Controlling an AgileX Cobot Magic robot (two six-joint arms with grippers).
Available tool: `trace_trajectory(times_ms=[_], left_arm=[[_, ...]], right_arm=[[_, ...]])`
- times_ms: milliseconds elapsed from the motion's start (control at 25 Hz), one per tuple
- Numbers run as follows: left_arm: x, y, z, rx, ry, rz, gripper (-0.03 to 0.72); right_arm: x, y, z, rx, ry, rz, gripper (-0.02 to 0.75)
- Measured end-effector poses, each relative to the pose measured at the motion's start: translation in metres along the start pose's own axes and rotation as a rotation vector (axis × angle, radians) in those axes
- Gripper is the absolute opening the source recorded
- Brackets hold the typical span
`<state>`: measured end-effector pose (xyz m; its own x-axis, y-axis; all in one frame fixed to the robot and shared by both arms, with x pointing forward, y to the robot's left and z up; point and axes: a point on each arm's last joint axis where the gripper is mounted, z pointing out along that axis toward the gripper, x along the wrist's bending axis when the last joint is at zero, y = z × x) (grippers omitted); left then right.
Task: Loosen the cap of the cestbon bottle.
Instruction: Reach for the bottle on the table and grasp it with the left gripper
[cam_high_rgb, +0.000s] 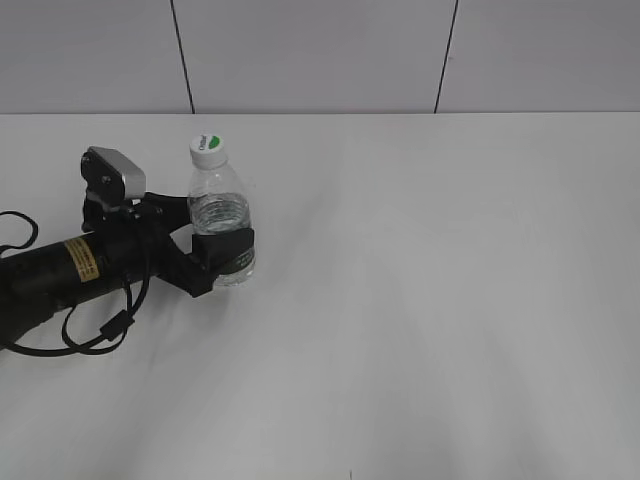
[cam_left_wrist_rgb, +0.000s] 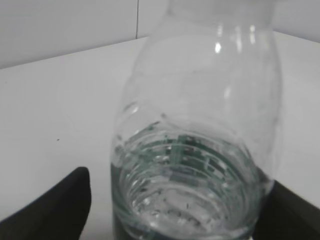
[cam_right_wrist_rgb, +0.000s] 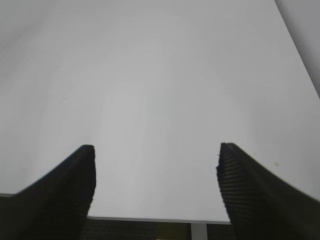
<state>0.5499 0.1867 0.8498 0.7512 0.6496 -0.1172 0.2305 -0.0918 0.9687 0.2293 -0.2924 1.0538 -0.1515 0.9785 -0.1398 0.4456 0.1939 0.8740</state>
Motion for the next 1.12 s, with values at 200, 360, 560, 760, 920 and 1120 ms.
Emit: trace_trajectory(times_ms=[200,360,560,760,920,1120], left_arm=[[0.001,0.001,0.0,-0.004,0.006,0.0,0.555],[0.003,0.006,0.005,-0.022,0.002,0.016,0.555],[0.002,0.009,0.01,-0.036,0.002,0.022,0.555],[0.002,0.009,0.01,-0.037,0.004,0.017,0.555],[0.002,0.001,0.012,-0.02,0.002,-0.003,0.555],[0.002,-0.016,0.013,0.026,-0.012,-0.028,0.555]], right_arm=[[0.0,0.0,0.0,0.0,0.0,0.0,0.577],[0.0,0.0,0.0,0.0,0.0,0.0,0.577],[0.0,0.0,0.0,0.0,0.001,0.0,0.577],[0.0,0.0,0.0,0.0,0.001,0.0,0.577],[0.0,0.0,0.0,0.0,0.001,0.0,0.577],[0.0,0.0,0.0,0.0,0.001,0.0,0.577]])
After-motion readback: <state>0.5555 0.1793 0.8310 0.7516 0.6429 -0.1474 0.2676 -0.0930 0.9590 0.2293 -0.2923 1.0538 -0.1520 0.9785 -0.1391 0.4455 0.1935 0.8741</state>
